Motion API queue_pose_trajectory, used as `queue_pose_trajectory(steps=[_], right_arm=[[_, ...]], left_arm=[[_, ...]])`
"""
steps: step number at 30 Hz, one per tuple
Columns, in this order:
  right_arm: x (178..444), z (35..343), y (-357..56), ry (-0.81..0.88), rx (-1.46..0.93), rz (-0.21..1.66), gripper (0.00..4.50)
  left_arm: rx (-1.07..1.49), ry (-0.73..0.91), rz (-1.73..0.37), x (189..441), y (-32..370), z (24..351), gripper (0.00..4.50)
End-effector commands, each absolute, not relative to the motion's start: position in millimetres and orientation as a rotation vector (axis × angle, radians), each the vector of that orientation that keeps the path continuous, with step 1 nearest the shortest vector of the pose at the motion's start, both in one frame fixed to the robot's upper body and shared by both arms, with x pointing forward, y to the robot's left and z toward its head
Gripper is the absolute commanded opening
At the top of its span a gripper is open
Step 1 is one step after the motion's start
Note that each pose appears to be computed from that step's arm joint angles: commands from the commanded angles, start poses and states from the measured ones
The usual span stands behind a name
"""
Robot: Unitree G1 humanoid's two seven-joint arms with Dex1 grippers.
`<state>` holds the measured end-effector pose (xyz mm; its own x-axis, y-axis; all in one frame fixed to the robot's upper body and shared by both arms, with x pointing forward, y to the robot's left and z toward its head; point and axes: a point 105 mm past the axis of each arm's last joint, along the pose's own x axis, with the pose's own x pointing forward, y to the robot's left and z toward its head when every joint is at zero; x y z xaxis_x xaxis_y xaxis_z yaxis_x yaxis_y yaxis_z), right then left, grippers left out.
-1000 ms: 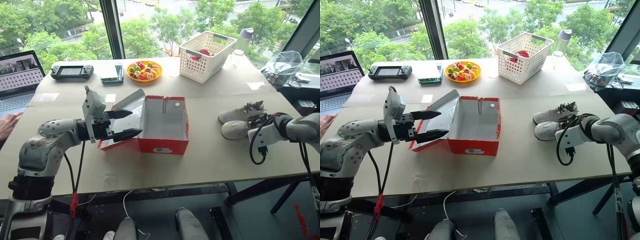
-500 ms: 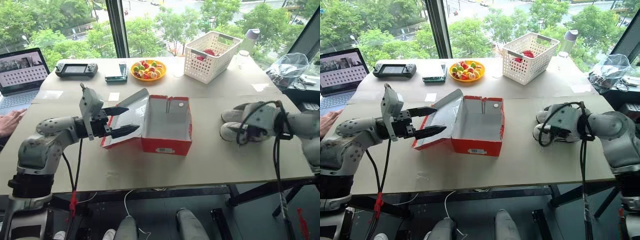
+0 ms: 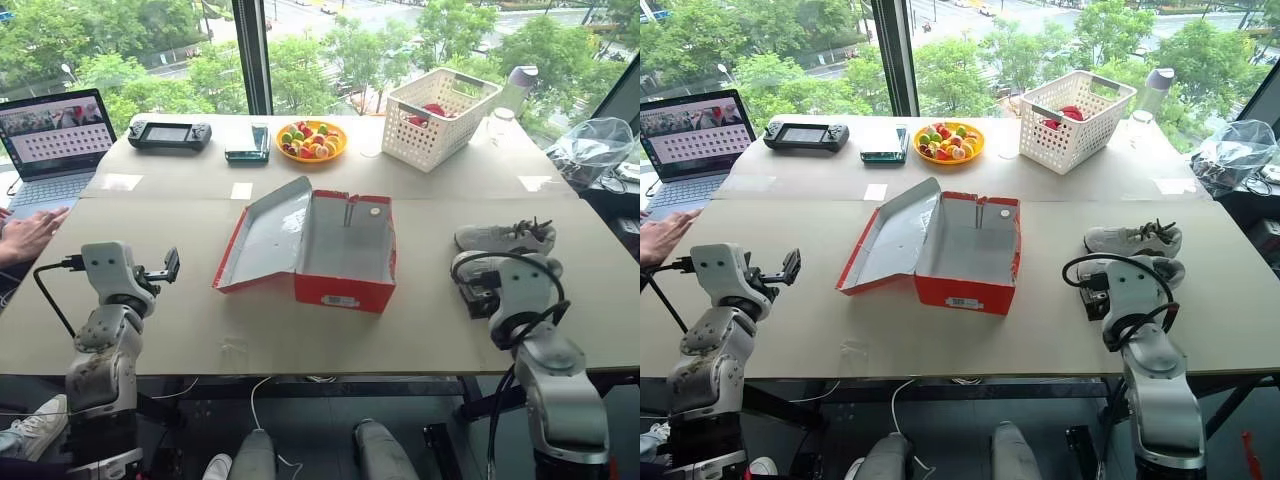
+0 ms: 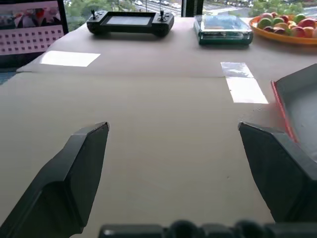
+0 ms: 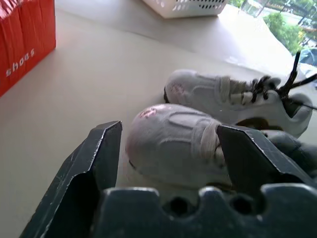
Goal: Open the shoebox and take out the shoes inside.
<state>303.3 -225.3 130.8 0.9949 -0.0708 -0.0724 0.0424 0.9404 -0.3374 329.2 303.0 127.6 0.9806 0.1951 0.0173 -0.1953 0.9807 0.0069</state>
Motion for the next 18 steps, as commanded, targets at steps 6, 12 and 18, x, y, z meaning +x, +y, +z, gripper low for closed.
queue_pose_trajectory(steps=[6,12,18], right_arm=[[309.3,125.6,-235.7,-0.03,-0.393,-0.103,3.66],[311.6,121.9,-231.3,-0.043,-0.396,-0.076,3.66],[311.3,110.9,-226.6,-0.023,-0.382,-0.05,3.66]], left_arm=[[0.035,-0.065,0.244,327.1,312.4,123.1,4.5],[0.031,-0.077,0.248,324.8,313.3,121.2,4.5],[0.041,-0.084,0.273,319.1,314.1,118.5,4.5]])
